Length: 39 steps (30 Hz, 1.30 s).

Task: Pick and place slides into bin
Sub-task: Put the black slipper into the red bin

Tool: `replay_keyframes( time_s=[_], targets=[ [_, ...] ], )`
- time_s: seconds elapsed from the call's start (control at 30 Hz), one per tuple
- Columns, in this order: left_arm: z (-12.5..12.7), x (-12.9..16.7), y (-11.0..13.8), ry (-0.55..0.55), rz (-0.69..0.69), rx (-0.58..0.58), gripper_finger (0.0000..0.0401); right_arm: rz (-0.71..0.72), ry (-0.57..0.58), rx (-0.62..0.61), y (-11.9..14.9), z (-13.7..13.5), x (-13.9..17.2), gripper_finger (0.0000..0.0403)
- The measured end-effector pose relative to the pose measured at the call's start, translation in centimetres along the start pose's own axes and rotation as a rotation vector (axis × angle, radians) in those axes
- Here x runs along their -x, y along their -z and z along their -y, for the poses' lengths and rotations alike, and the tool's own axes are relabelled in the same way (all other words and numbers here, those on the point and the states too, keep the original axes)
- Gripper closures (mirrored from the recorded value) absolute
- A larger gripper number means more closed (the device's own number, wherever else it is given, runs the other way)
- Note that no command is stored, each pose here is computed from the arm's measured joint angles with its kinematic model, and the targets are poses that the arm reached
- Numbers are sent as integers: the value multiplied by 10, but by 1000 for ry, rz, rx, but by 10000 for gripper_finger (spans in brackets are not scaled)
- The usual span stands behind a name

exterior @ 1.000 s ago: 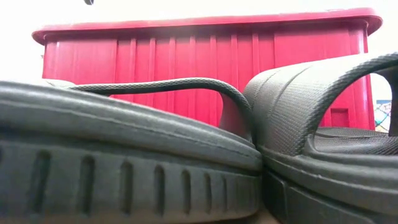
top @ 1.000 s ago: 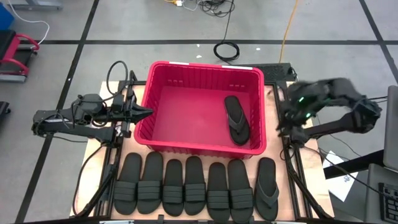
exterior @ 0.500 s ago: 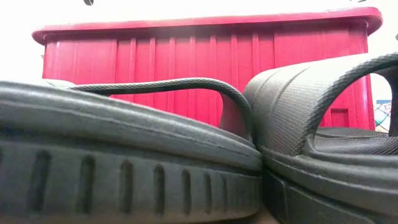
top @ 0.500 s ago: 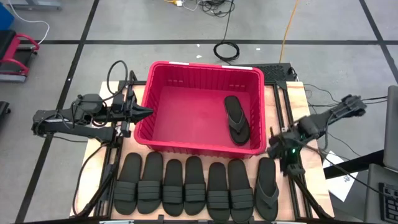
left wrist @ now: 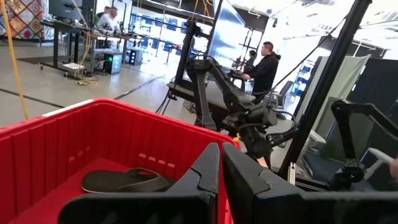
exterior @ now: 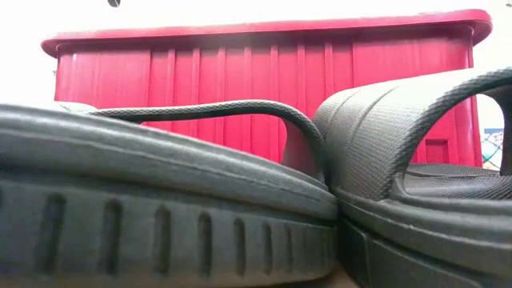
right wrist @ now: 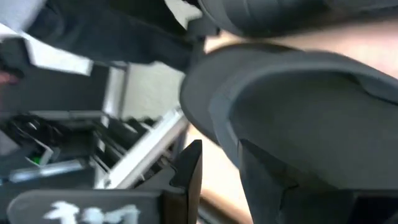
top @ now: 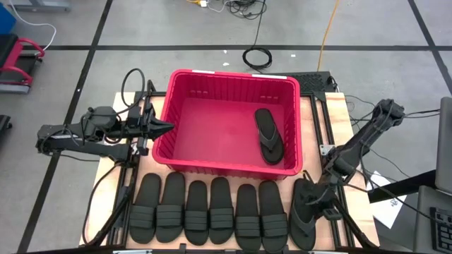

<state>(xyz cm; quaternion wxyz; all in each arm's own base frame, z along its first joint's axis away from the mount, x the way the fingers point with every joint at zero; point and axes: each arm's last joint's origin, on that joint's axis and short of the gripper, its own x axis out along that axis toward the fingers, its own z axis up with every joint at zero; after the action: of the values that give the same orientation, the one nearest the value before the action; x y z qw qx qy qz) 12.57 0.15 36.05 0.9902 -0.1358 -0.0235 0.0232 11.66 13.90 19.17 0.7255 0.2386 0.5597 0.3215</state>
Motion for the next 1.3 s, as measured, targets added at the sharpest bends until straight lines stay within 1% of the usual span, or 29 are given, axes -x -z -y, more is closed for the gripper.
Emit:
replay_keyframes(
  time_s=[0.07,0.17,0.37,0.5,0.6,0.77,0.9,0.97,1.03,1.1,1.13,1.17,1.2,1.3],
  targets=[
    [0,0,0,0,0,0,380,24,-32,-1,-1,2,-7,303],
    [0,0,0,11,-3,6,380,10,-21,9,-1,4,-13,292],
    [1,0,1,24,-15,24,380,-27,18,129,-1,9,-21,272],
    [1,0,1,25,-15,53,380,-79,61,165,2,15,-26,257],
    [1,0,1,26,-15,80,380,-111,51,204,2,16,-29,244],
    [1,0,1,25,-15,87,380,-163,47,229,4,20,-35,227],
    [1,0,1,25,-15,95,380,-175,58,228,4,21,-39,228],
    [1,0,1,24,-15,96,380,-193,37,219,5,21,-40,241],
    [1,0,1,24,-14,89,380,-210,1,186,4,20,-40,272],
    [1,0,1,23,-14,73,380,-231,-22,139,5,19,-40,324],
    [1,0,1,23,-14,66,380,-244,-39,130,5,18,-40,359],
    [1,0,1,23,-13,59,380,-252,-62,131,5,17,-40,379],
    [1,0,1,22,-13,50,380,-246,-76,128,4,16,-40,388],
    [1,0,1,22,-13,40,380,-228,-105,108,2,13,-39,397]
  ],
)
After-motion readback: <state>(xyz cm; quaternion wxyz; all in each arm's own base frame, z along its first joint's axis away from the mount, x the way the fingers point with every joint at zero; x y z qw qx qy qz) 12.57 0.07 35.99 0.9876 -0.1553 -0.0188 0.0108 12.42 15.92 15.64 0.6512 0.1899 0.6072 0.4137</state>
